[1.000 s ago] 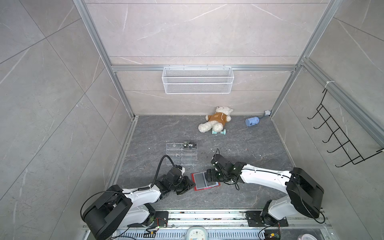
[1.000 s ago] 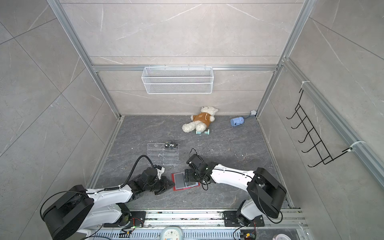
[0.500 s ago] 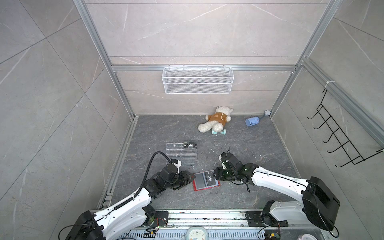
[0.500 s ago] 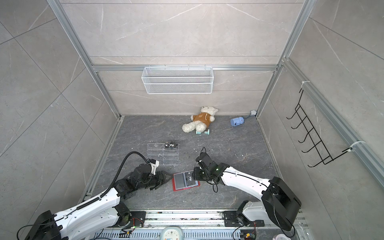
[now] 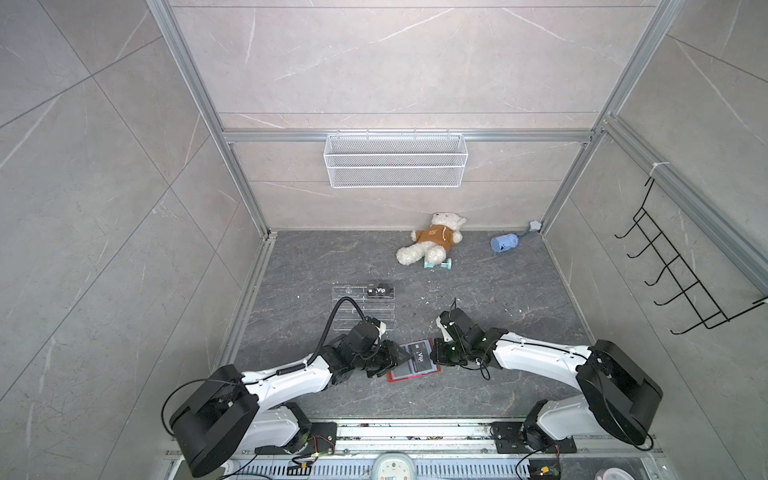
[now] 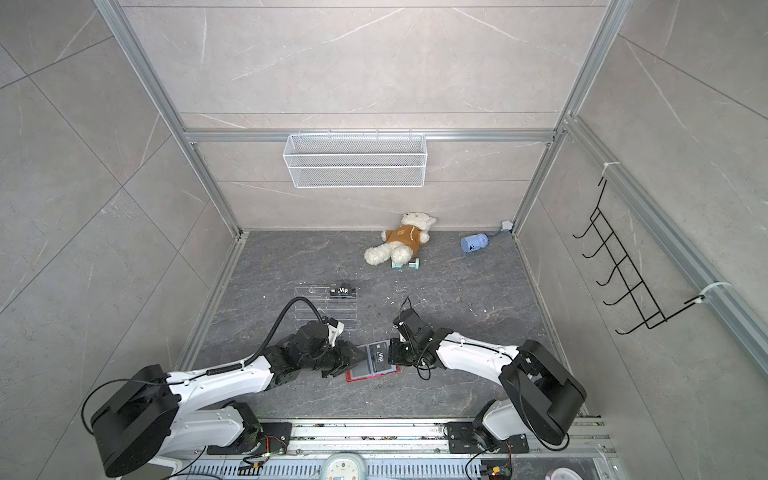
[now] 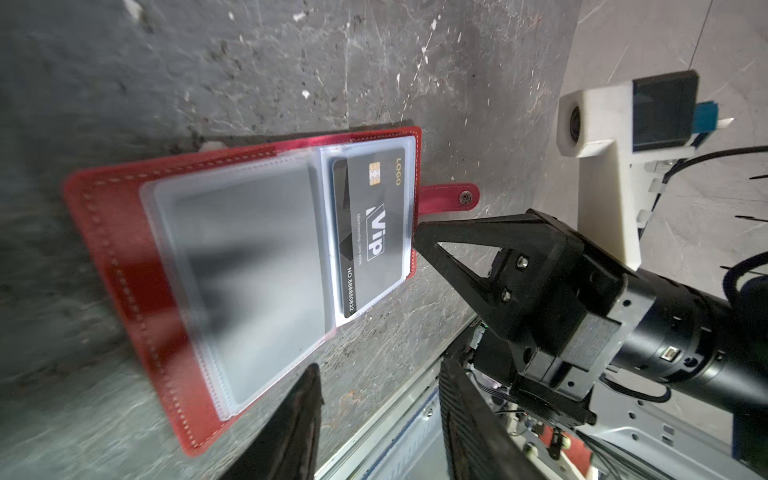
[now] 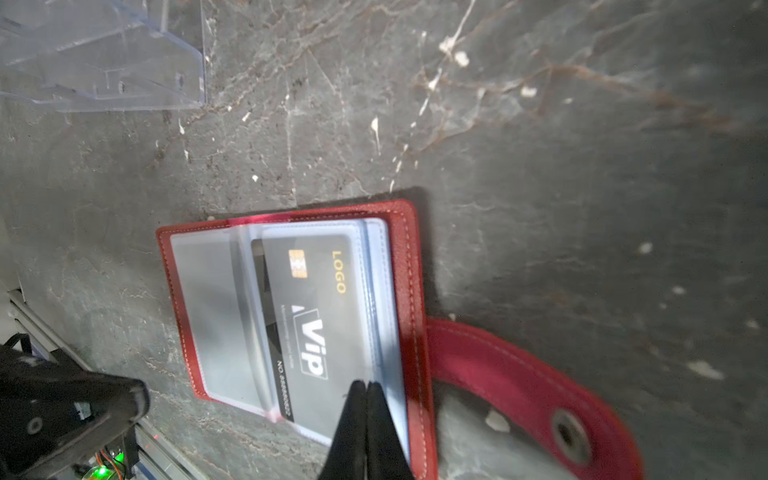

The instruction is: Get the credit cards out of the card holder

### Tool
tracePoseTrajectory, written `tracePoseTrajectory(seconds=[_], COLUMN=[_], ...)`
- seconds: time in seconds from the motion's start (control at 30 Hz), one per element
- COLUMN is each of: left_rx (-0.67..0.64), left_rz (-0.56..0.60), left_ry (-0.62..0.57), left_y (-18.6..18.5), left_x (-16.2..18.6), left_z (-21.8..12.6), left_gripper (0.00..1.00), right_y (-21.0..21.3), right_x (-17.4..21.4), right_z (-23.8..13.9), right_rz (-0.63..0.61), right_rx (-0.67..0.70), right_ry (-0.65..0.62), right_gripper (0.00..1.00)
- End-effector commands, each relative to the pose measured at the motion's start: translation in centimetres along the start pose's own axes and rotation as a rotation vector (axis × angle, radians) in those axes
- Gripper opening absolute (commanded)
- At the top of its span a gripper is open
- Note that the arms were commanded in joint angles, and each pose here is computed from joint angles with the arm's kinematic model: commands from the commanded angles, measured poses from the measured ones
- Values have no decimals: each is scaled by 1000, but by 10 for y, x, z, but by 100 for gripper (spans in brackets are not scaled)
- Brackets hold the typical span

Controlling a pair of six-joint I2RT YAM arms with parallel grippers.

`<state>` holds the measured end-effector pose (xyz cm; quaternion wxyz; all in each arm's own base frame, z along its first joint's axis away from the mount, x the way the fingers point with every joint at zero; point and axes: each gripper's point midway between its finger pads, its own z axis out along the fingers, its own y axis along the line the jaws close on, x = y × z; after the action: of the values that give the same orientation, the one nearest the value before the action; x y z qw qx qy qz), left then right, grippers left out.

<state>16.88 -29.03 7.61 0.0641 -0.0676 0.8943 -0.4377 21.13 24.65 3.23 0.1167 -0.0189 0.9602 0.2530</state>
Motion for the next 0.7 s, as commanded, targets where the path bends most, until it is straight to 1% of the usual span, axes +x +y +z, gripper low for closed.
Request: tracePoseTrajectory(seconds=[0.0, 0.17, 0.33, 0.47, 0.67], left_rx=[110, 112, 120, 114, 108], left_rz=[-4, -42, -72, -75, -70], left_ry=[6, 8, 3, -34, -65], left_y=[-24, -15, -5, 3, 9], left_x=[-2, -2, -3, -6, -10], left_z=[7, 18, 26, 27, 28], left_gripper=[47, 44, 39, 34, 30], right_y=[-4, -6, -8, -7, -5], right_x=[0, 2, 4, 6, 9], right_z=[6, 11, 13, 14, 16], right_rz=[13, 16, 19, 23, 28], right_rx=[-7, -11, -8, -19, -39], right_ry=[1, 9, 15, 20, 35], right_gripper=[6, 5, 5, 5, 3])
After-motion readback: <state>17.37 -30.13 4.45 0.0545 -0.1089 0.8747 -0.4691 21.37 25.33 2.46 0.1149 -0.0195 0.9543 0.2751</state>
